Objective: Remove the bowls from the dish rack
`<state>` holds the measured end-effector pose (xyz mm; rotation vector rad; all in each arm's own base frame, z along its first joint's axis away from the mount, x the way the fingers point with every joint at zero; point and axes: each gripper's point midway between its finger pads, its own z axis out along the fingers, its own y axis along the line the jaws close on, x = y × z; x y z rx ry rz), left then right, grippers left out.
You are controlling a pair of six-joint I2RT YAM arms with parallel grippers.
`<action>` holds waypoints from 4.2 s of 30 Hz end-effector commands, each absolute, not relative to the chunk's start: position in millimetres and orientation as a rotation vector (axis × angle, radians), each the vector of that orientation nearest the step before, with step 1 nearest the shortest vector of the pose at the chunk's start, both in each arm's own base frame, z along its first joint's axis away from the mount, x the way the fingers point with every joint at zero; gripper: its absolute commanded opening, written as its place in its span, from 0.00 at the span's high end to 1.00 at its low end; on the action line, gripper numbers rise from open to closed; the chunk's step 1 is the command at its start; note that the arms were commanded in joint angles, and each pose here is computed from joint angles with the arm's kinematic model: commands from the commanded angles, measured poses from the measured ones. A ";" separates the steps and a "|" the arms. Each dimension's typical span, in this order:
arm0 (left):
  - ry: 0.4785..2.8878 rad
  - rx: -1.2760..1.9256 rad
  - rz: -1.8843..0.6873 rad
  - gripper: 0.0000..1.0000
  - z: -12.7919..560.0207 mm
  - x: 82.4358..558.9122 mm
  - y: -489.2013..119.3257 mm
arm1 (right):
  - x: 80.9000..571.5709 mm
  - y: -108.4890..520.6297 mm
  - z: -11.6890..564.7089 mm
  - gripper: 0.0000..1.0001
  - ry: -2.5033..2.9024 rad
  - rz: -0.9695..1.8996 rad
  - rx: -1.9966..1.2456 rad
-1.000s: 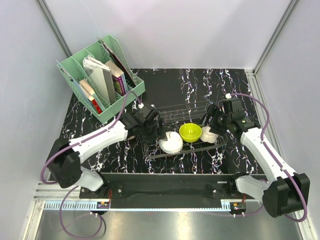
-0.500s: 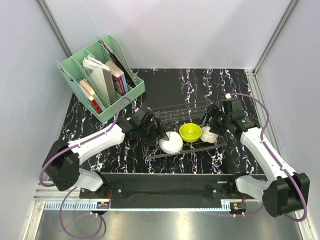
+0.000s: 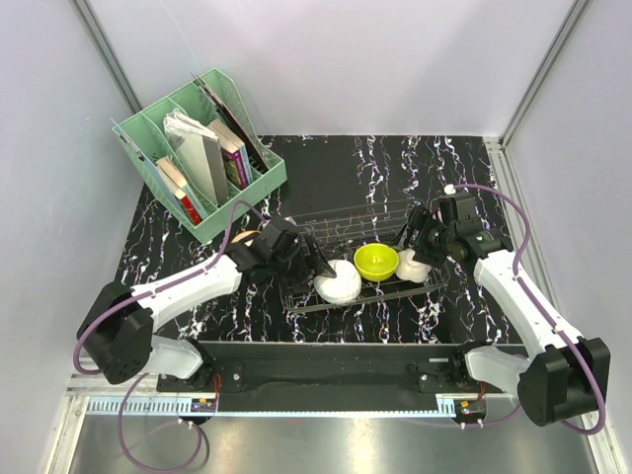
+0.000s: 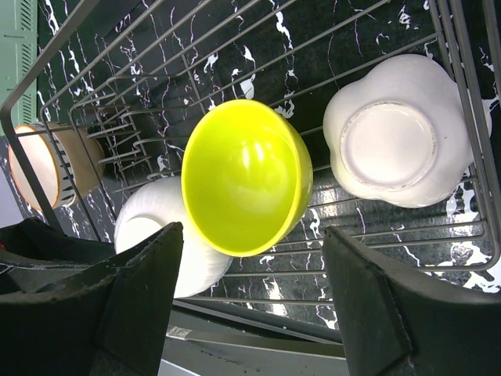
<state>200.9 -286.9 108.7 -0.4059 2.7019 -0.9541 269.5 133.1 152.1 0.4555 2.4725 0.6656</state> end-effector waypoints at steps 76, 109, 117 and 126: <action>2.348 -0.192 -1.320 0.62 160.4 237.7 -370.4 | 252.1 126.1 95.1 0.26 2.552 0.615 0.558; 2.351 0.012 -1.205 1.00 228.7 249.0 -378.5 | 253.6 113.9 82.6 0.25 2.563 0.511 0.622; 2.309 0.203 -0.981 1.00 252.6 256.4 -354.7 | 251.6 113.5 82.5 0.25 2.561 0.513 0.625; 2.290 0.341 -0.754 1.00 277.9 262.9 -328.0 | 253.5 114.7 89.5 0.25 2.539 0.530 0.621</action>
